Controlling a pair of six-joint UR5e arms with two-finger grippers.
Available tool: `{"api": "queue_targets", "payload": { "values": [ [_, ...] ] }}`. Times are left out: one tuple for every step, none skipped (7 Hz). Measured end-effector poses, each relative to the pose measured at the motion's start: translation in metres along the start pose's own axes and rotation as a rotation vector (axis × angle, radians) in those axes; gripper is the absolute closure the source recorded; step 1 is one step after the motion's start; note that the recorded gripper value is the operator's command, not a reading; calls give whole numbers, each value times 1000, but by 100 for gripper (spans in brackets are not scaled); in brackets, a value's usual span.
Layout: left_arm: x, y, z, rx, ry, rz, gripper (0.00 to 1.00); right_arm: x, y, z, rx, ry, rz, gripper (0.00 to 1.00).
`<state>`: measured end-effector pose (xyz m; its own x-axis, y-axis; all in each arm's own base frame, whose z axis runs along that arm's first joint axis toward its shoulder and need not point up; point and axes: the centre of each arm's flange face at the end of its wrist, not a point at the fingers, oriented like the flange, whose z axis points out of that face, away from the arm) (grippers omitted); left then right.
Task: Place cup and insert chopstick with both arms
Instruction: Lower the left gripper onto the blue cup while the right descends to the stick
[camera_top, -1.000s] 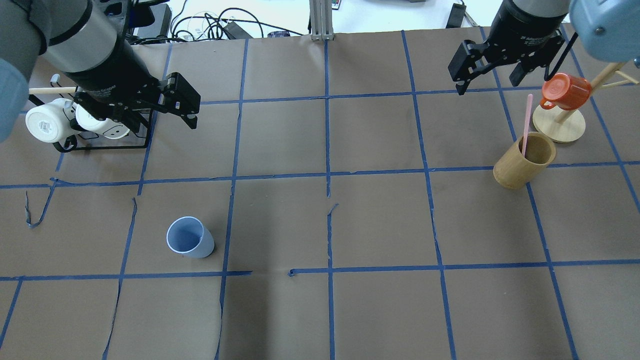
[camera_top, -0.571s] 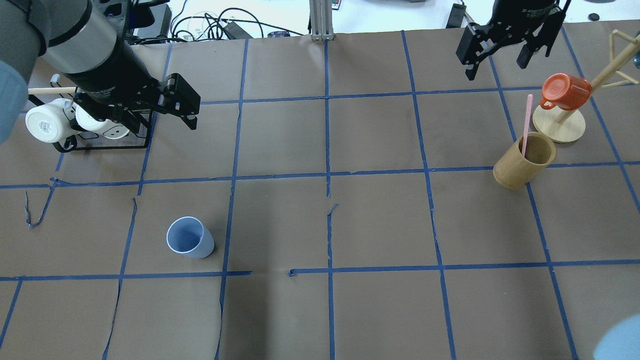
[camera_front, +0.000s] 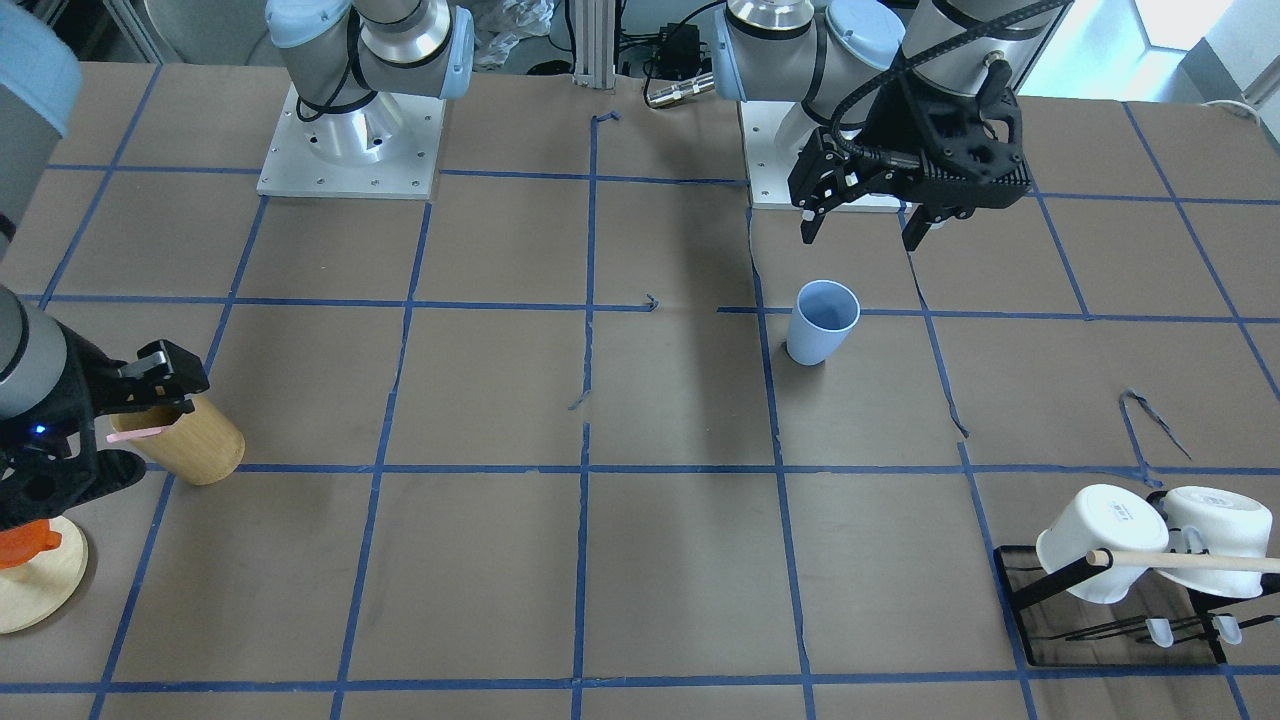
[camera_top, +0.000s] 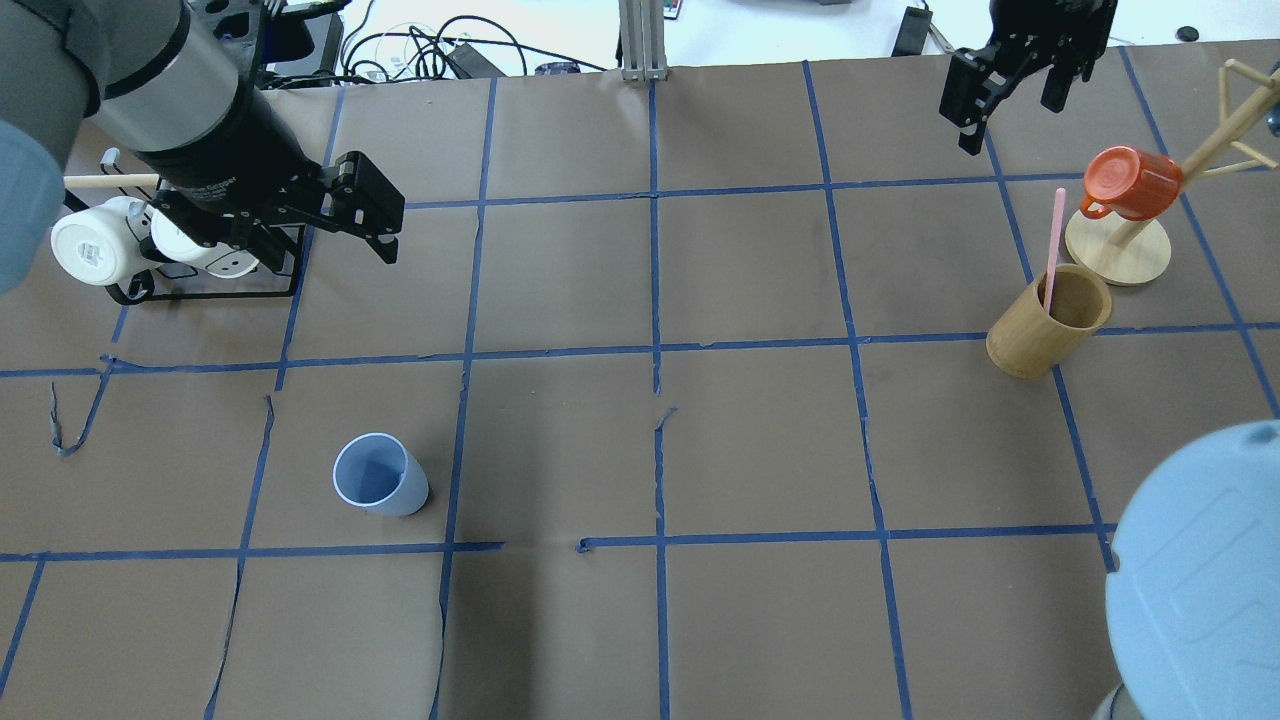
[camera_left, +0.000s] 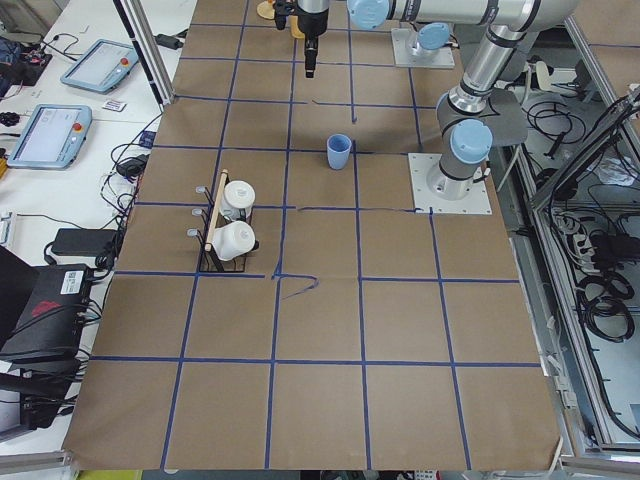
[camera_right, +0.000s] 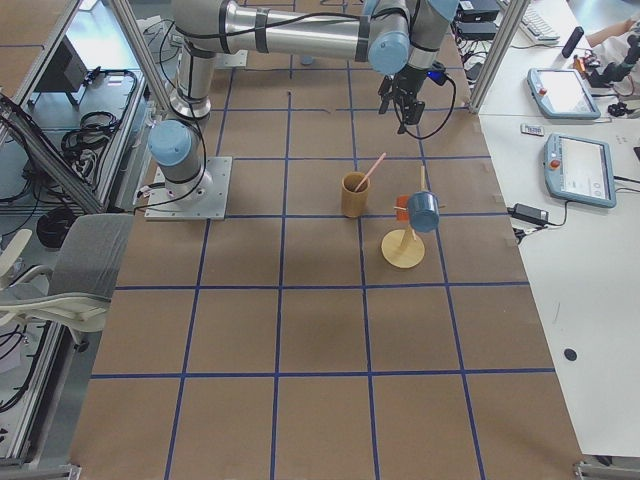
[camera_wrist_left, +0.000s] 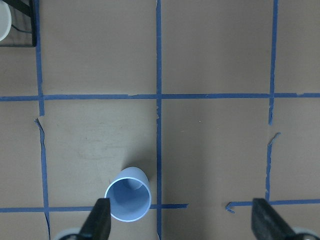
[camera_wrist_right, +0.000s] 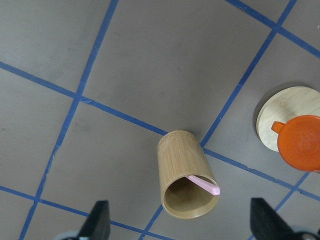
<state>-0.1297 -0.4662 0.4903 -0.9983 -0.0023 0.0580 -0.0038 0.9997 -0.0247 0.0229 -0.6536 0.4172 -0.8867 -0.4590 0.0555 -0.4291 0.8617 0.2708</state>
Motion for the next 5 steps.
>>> {"api": "queue_targets", "payload": {
  "values": [
    [-1, 2, 23, -43, 0, -2, 0, 16, 5, 24, -12, -23, -3, 0],
    [-3, 11, 55, -106, -2, -5, 0, 23, 5, 45, -17, -36, -9, 0],
    [-6, 22, 90, -162, -5, -10, 0, 23, 5, 61, -32, -49, -25, 0],
    [-8, 32, 125, -184, -7, -12, 1, 22, 6, 72, -45, -61, -48, 5],
    [-11, 40, 156, -189, -9, -11, 2, 22, 5, 77, -49, -66, -65, 14]
  ]
}}
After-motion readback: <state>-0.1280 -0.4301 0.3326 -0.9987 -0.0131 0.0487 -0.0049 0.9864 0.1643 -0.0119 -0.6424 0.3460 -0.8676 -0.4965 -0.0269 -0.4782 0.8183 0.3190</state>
